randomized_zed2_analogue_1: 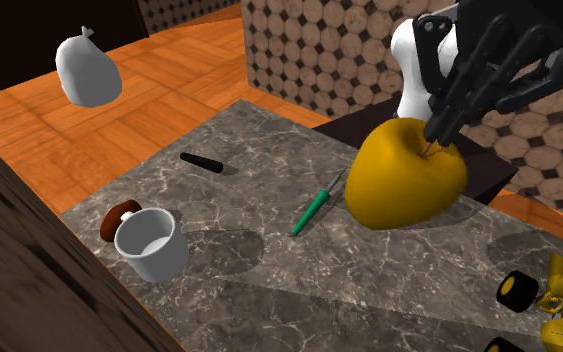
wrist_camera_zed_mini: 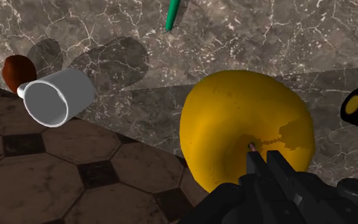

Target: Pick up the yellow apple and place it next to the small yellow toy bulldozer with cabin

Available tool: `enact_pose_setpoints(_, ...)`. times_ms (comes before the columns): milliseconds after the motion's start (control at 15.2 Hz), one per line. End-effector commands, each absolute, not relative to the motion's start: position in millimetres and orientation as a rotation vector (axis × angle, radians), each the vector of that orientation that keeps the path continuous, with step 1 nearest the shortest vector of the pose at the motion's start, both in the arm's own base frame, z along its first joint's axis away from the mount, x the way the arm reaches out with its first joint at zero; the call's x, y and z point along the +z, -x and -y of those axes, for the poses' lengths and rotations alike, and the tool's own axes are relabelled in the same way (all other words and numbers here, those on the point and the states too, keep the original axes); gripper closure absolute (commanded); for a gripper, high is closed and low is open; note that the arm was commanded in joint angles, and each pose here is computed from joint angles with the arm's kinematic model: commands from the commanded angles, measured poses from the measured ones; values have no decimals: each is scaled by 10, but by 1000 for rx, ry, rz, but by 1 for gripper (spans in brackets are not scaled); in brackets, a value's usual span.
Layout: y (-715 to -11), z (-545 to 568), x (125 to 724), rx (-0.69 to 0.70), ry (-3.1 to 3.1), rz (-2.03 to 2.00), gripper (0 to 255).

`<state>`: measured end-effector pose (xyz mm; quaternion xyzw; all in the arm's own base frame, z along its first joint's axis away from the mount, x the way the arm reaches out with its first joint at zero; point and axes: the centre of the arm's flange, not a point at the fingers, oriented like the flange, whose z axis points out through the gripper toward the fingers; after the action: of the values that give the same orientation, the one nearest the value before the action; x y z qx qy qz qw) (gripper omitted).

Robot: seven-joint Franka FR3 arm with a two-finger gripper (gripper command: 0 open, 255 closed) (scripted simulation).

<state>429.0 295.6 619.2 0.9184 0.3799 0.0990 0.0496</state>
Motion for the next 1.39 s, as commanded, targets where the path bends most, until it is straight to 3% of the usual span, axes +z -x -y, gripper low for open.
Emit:
enact_pose_setpoints(0,-4048,-3132,6185,302,-2798,-1155,255)
enact_pose_setpoints(396,-3429,-3575,6186,302,-2798,-1155,255)
enact_pose_setpoints(1320,-3429,-3575,5447,302,-2798,-1155,255)
